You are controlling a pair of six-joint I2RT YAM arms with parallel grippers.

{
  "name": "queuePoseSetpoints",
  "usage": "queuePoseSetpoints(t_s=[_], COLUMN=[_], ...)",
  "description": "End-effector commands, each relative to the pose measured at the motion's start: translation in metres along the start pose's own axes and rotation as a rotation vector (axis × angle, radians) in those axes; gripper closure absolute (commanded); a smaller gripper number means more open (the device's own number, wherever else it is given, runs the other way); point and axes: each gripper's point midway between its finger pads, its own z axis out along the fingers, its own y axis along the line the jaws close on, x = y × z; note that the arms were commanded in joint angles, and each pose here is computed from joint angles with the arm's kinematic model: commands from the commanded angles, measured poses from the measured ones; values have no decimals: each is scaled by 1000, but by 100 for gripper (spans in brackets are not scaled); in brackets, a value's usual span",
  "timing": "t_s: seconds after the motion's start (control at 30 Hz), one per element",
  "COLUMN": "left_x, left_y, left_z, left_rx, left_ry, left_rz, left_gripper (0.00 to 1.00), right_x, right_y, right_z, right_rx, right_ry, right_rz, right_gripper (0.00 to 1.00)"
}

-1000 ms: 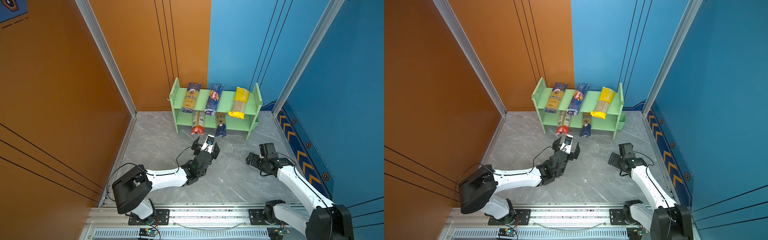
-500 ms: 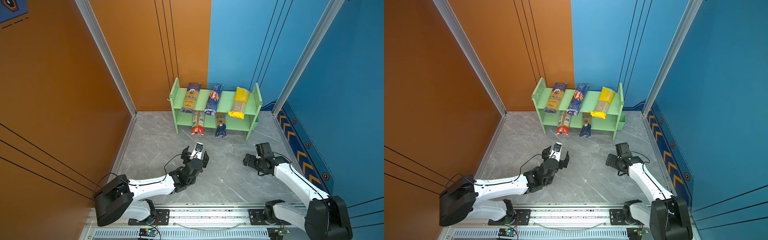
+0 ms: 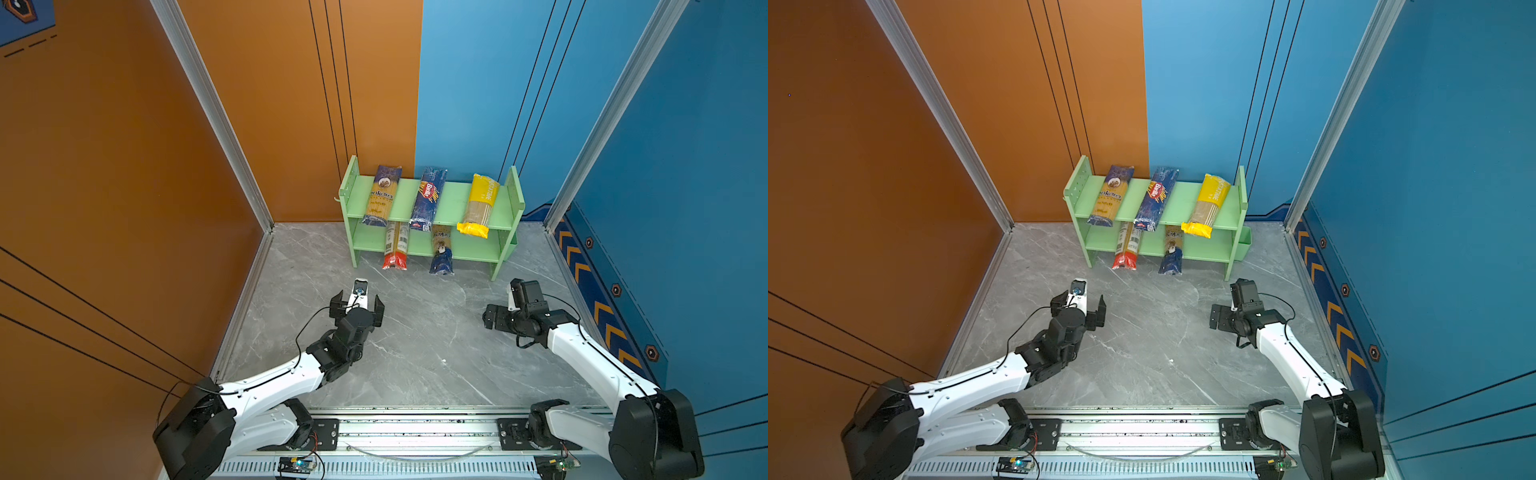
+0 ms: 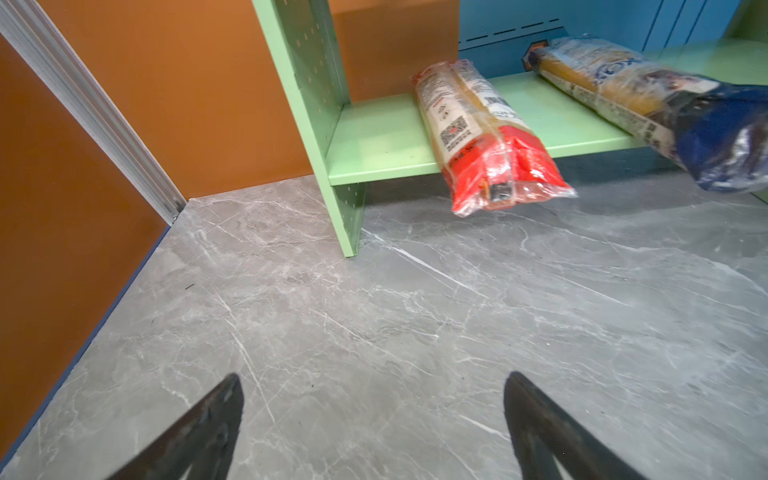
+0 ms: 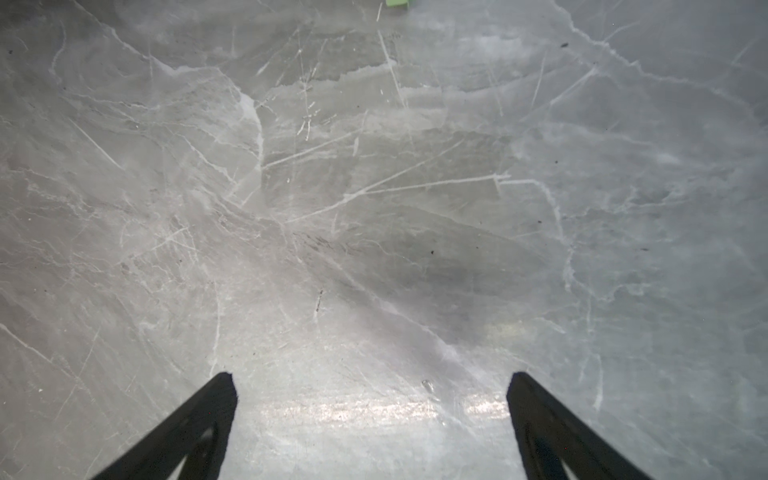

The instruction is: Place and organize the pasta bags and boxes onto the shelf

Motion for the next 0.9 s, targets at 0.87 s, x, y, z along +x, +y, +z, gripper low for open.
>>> queuePoseSetpoints(t_s=[0.87], left_x=[12], left_y=[115], left_z=[74], left_rx=[-129], left_ry=[28], left_rz=[-71], left_gripper=[2], right_x=[-91], right_y=[4], right_z=[26], right_rx=[11], right_ry=[-221], right_rz=[-261], right_gripper=[0])
